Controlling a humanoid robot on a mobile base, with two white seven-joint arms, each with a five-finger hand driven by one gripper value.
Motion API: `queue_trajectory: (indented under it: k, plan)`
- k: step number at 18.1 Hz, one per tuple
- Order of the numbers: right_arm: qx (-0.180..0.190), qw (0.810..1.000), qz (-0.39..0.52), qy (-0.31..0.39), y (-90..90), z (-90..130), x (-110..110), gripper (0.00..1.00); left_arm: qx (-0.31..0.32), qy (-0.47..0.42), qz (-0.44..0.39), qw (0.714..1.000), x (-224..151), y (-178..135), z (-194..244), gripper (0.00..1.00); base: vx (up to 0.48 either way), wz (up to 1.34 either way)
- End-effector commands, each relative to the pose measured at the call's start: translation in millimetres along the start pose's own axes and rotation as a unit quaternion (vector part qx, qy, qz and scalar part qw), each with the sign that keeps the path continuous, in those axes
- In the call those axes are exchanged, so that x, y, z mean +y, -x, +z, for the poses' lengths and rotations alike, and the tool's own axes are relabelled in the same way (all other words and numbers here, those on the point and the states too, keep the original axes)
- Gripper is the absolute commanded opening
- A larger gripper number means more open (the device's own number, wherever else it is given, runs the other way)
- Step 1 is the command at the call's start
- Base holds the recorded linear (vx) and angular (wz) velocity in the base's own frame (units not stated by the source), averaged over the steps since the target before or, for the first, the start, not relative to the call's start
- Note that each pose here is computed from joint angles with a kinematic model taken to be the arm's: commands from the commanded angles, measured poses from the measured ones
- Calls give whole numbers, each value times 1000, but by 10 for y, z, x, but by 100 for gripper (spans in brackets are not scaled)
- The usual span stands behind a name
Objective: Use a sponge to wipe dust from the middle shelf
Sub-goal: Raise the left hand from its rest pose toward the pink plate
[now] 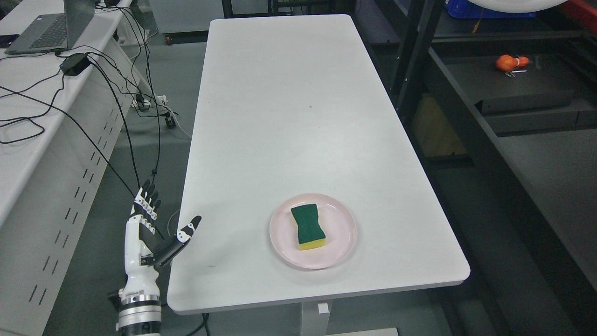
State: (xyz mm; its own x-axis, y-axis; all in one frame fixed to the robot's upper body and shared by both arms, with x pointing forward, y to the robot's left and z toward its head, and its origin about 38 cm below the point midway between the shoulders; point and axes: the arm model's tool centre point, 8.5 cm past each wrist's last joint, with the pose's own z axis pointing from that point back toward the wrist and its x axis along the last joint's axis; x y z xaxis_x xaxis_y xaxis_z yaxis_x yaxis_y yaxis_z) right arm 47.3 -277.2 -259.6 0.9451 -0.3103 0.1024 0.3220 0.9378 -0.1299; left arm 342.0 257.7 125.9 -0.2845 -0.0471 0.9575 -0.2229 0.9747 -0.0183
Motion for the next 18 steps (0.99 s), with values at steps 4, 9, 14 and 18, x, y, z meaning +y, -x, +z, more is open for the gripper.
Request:
queue_trajectory:
  k: [4, 9, 14, 18]
  plan:
    - [25, 1000, 2, 8, -20, -7, -101, 100, -7, 11, -4, 1000, -14, -32, -4, 99, 0, 0]
    - [25, 1000, 2, 8, -20, -7, -101, 100, -57, 89, -45, 993, 141, -303, -408, 99, 0, 0]
    - [25, 1000, 2, 7, -20, -7, -100, 100, -146, 179, -320, 919, 753, -873, -1192, 97, 0, 0]
    - [25, 1000, 2, 7, -20, -7, -100, 100, -274, 312, -525, 743, 375, -1034, -1247, 95, 0, 0]
